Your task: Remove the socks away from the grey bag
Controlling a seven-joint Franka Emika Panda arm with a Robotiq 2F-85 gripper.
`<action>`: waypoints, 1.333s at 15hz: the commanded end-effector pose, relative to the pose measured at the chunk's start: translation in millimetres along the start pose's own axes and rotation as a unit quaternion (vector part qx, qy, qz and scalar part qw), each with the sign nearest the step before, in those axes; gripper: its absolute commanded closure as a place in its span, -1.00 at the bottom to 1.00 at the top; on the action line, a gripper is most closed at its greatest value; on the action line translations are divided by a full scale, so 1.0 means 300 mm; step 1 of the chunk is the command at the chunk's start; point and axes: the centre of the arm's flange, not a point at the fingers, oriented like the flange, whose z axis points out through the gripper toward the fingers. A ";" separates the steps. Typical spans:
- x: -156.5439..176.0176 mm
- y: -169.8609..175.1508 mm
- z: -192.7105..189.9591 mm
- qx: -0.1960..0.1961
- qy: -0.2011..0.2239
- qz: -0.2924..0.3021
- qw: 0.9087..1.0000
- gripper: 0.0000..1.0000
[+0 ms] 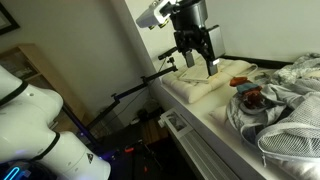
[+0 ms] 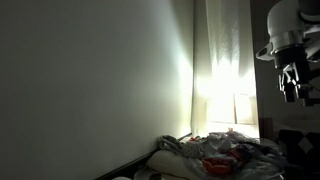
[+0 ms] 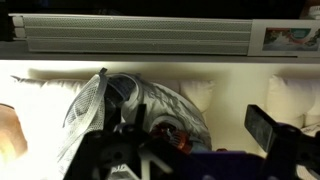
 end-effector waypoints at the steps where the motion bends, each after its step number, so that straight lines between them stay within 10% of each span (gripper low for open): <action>1: 0.036 0.050 0.060 -0.031 0.011 -0.004 0.999 -1.00; 11: 0.213 0.174 0.275 -0.047 0.015 -0.030 0.998 -1.00; 20: 0.342 -0.014 0.470 -0.014 -0.051 -0.116 0.992 -1.00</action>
